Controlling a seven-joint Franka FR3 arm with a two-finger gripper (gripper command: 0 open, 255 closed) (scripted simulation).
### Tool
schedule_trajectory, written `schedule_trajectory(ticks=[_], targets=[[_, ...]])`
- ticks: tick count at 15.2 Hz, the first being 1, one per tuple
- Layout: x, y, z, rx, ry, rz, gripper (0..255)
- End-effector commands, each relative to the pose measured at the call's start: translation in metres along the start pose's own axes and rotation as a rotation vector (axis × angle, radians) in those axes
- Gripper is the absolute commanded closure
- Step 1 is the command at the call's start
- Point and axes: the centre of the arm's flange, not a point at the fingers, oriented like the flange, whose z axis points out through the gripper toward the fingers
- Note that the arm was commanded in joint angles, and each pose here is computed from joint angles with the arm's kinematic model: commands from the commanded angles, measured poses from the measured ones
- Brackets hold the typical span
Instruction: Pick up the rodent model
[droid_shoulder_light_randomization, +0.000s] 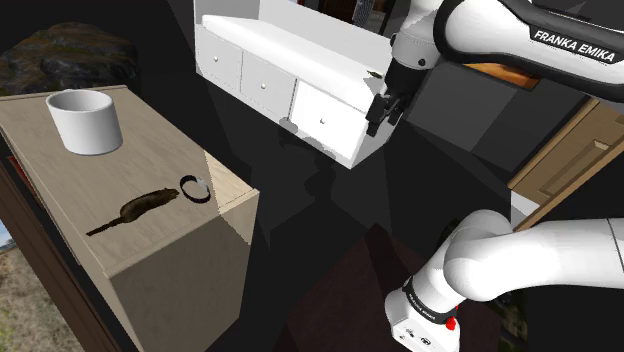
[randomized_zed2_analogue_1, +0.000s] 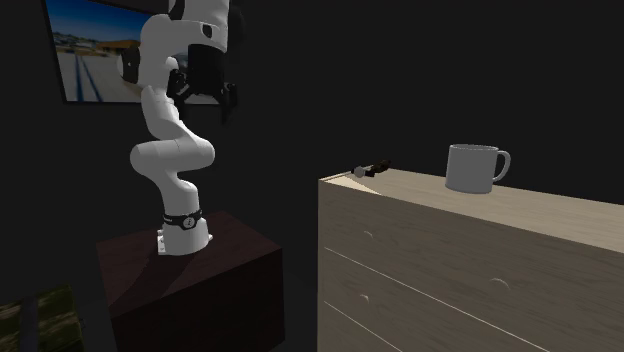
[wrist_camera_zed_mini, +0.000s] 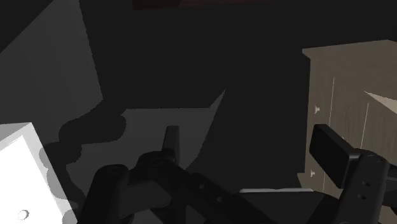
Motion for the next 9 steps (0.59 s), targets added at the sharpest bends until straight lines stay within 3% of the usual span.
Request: schedule_trajectory(ticks=[1, 9], targets=[[0.000, 0.000, 0.000, 0.000, 0.000, 0.000, 0], [-0.007, -0.098, 0.015, 0.036, -0.031, 0.179, 0]])
